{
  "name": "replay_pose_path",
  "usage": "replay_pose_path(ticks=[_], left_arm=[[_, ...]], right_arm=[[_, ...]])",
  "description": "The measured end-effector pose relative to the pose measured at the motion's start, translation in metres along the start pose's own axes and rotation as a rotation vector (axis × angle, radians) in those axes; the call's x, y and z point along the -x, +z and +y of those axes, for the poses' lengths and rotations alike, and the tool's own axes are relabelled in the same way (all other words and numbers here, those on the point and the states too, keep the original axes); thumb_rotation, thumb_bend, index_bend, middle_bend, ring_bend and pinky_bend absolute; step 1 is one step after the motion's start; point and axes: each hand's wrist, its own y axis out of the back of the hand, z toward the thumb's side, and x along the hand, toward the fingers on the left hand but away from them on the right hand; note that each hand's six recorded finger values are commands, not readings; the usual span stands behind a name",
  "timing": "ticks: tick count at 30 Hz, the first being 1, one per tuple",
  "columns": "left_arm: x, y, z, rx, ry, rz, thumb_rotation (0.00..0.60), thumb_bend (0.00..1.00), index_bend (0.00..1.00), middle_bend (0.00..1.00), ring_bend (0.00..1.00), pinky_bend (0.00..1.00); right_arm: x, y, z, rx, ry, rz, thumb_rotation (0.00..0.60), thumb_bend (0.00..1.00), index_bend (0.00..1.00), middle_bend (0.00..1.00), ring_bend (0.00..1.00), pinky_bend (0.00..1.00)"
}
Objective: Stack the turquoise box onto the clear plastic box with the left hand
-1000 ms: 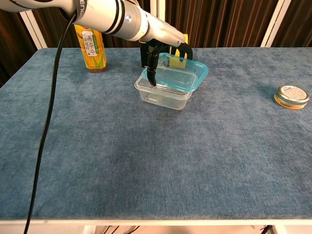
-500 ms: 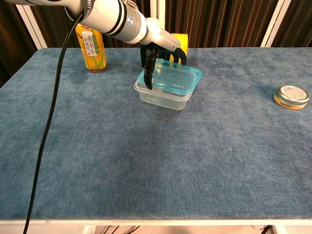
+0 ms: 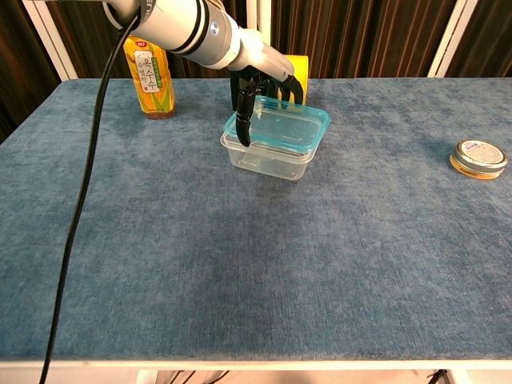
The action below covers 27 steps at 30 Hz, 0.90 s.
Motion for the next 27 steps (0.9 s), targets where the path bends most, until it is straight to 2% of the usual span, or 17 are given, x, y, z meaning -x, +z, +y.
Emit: replay_pose_path(ticks=[27], left_arm=[[-0.003, 0.012, -0.006, -0.021, -0.005, 0.087, 0.6, 0.04, 0.26, 0.25, 0.17, 0.09]], right_arm=[[0.0, -0.001, -0.001, 0.003, 0.006, 0.002, 0.6, 0.02, 0.0, 0.0, 0.0, 0.0]])
